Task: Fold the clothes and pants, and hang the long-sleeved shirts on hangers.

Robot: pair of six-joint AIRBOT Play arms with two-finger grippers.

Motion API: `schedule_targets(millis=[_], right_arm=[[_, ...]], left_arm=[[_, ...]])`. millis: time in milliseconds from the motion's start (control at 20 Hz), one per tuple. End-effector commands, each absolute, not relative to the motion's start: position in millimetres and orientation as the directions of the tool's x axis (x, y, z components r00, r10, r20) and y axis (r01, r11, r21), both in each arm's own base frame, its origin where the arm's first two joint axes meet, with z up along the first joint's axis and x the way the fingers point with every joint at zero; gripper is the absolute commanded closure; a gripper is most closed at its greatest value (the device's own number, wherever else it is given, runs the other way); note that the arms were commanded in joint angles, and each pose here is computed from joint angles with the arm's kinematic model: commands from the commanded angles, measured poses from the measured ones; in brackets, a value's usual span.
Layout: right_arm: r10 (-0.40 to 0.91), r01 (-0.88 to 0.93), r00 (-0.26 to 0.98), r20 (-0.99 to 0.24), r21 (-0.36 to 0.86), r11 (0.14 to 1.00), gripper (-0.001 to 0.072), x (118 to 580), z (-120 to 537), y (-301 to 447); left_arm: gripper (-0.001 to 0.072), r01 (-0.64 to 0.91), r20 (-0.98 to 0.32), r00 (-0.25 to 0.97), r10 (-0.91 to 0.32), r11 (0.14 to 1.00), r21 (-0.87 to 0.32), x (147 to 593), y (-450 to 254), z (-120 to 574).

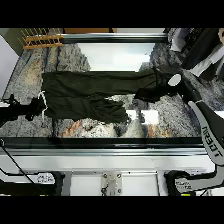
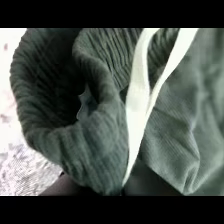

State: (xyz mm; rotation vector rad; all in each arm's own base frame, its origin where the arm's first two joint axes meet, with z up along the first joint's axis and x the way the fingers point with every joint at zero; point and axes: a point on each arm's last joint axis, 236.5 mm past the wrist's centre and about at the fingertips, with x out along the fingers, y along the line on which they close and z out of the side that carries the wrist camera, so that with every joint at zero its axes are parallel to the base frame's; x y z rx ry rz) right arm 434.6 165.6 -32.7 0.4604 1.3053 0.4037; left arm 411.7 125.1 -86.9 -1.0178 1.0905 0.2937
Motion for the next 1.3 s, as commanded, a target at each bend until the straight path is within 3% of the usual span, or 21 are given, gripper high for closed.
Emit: schedule_targets(millis=[0,150,300,350,400,450,500,700,850,1000,1100,1250], right_arm=[[0.638,0.037,0.076,-0.766,0.642,0.766,0.0095,412.8,-72.5,211.5],[0.722,0.026,-0.001,-0.692,0.721,0.692,0.0096,395.7,-85.0,262.7],[0.724,-0.009,-0.041,-0.688,0.725,0.688,0.0099,382.5,-89.3,282.1],[0.726,-0.033,-0.043,-0.687,0.727,0.686,0.0133,381.4,-88.6,284.5],[0.726,-0.046,-0.045,-0.687,0.727,0.685,0.0338,380.9,-88.5,285.0],[0.726,-0.063,-0.043,-0.687,0.727,0.684,0.065,381.1,-88.2,284.8],[0.726,-0.063,-0.036,-0.686,0.727,0.684,0.0692,383.2,-86.3,283.7],[0.714,-0.189,0.082,-0.696,0.692,0.697,0.0693,415.2,-4.3,248.2],[0.601,-0.282,0.287,-0.746,0.534,0.797,0.0693,425.4,115.7,195.8],[0.513,-0.284,0.53,-0.675,0.428,0.858,0.0694,402.8,228.1,169.9],[0.474,-0.271,0.594,-0.65,0.393,0.879,0.0694,380.7,257.2,167.0],[0.387,-0.231,0.557,-0.735,0.31,0.922,0.0693,354.0,236.8,175.4]], left_arm=[[0.0686,-0.618,-0.833,0.499,-0.24,0.575,-0.536,419.4,130.8,-70.8],[0.0686,-0.617,-0.833,0.499,-0.24,0.577,-0.536,418.8,130.3,-70.3],[0.0687,-0.617,-0.832,0.5,-0.24,0.575,-0.537,419.0,130.2,-70.1],[0.0686,-0.617,-0.832,0.5,-0.241,0.575,-0.537,419.0,130.1,-70.0],[0.0687,-0.617,-0.832,0.499,-0.244,0.574,-0.539,418.8,129.4,-70.0],[0.0686,-0.616,-0.832,0.495,-0.25,0.574,-0.539,417.8,127.9,-69.7],[0.0687,-0.612,-0.831,0.496,-0.253,0.576,-0.541,417.0,126.6,-66.8],[0.0686,-0.534,-0.776,0.602,-0.188,0.627,-0.567,423.5,129.9,-4.6],[0.0687,-0.42,-0.702,0.695,-0.158,0.703,-0.574,421.8,109.3,65.5],[0.0686,-0.299,-0.62,0.769,-0.159,0.767,-0.568,417.9,75.4,123.4],[0.0686,-0.248,-0.582,0.797,-0.162,0.792,-0.558,417.4,60.4,143.7],[0.0687,-0.248,-0.621,0.769,-0.152,0.824,-0.509,411.4,56.9,133.6]])
